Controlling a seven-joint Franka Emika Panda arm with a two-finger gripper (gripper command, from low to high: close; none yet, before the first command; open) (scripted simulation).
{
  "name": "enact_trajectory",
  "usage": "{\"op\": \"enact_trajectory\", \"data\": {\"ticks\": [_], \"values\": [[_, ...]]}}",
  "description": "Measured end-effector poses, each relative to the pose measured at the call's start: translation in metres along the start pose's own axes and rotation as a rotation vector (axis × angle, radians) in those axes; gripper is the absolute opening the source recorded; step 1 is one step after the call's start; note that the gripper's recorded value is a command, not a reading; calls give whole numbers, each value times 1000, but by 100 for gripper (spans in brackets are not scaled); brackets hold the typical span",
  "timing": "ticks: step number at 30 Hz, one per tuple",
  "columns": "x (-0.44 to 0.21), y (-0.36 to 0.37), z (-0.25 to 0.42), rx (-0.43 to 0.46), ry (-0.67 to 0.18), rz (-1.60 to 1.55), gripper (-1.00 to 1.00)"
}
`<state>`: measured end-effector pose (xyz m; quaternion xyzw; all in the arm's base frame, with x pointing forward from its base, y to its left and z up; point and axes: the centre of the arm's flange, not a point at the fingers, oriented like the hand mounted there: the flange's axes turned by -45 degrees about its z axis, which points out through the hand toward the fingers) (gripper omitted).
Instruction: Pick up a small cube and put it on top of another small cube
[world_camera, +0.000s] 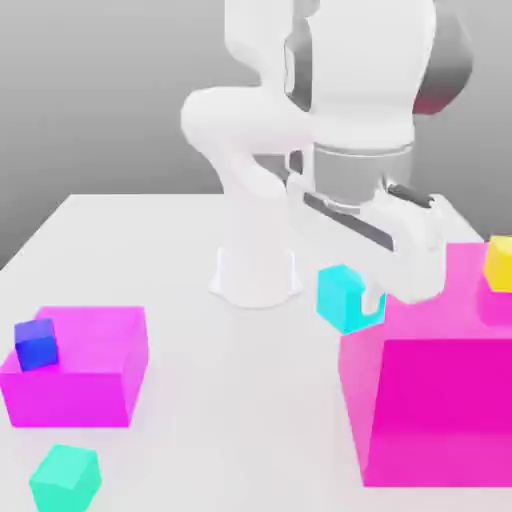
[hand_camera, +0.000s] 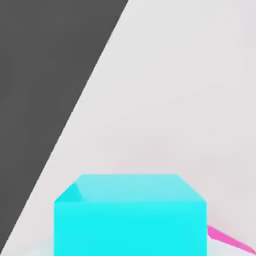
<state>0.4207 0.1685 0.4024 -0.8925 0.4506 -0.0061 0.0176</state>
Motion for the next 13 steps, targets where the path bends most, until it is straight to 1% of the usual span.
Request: {"op": "enact_trajectory", "data": {"ticks": [5, 9, 10, 13], "values": [[-128, -26, -54, -28, -3, -275, -100], [-150, -25, -12, -35, -3, -320, -100], [-151, -24, -4, -35, -3, -322, 100], [-151, -24, -4, -35, -3, -322, 100]]}}
